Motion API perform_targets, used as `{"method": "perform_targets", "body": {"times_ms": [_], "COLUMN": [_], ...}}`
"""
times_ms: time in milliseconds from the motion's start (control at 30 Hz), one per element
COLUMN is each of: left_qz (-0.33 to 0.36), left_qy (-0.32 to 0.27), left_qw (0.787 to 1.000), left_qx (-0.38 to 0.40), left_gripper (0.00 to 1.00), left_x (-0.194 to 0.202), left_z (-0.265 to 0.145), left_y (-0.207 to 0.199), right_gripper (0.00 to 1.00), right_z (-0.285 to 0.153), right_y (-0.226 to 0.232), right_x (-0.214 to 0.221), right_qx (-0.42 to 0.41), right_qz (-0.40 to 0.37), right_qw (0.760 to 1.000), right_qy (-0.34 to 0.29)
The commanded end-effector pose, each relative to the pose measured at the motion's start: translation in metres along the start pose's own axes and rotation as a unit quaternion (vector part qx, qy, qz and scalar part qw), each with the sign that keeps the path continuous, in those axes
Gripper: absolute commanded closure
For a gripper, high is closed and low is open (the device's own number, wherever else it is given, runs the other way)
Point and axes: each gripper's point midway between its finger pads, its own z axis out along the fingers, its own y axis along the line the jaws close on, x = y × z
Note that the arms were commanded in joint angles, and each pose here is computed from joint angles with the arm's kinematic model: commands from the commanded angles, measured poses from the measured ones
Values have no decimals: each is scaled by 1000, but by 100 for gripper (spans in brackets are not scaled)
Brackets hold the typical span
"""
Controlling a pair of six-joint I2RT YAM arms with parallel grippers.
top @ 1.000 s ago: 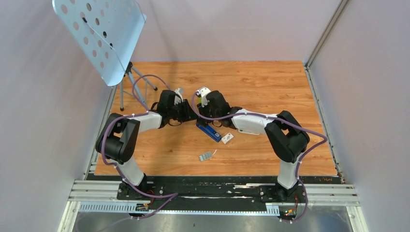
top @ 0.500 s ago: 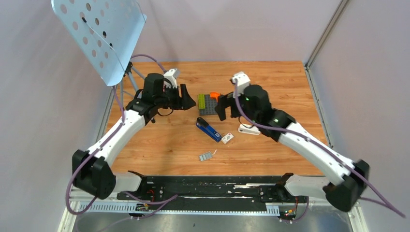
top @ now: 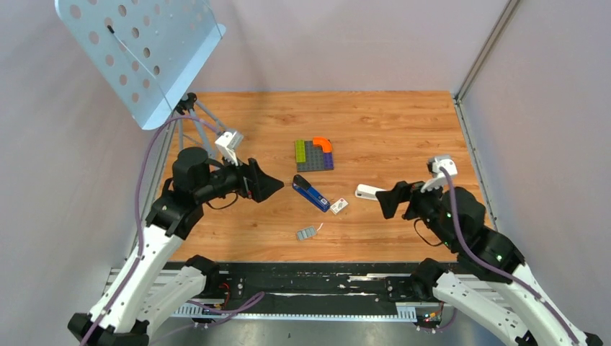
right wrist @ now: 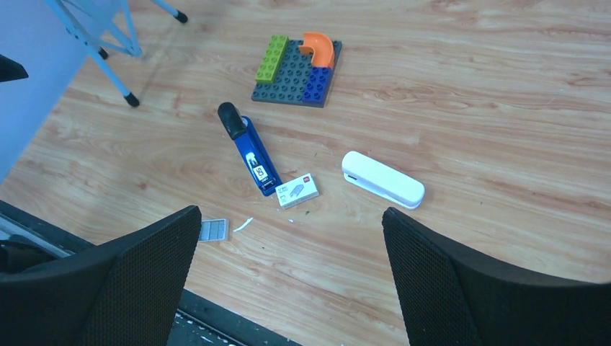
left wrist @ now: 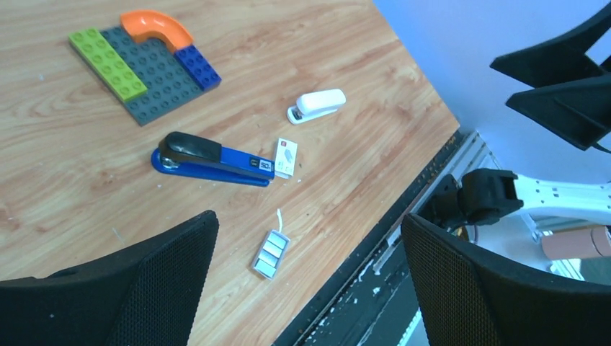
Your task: Load the staples into the stapler
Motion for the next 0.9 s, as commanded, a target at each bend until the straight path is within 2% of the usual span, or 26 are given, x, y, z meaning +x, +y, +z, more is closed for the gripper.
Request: {"method": "perform_targets", "body": {"times_ms": [0, 267, 867], "left_qz": [8, 16, 30], "left_qy": [-53, -52, -61], "left_qw": [998, 998, 997], "left_qx": [-18, -37, -44], "left_gripper": [0, 0, 0], "left_x": [-10, -6, -11], "left_z": [-17, -24, -29], "left_y": [-2, 3, 3], "right_gripper": [0, 0, 0], "right_z": [-26, -39, -37], "right_y": [-17, -19, -19], "right_x": [9, 7, 5], "right_qx": [21, 15, 18], "right_qz": [28, 30, 28], "right_qw": [999, 999, 999], "right_qy": [-3, -10, -6]}}
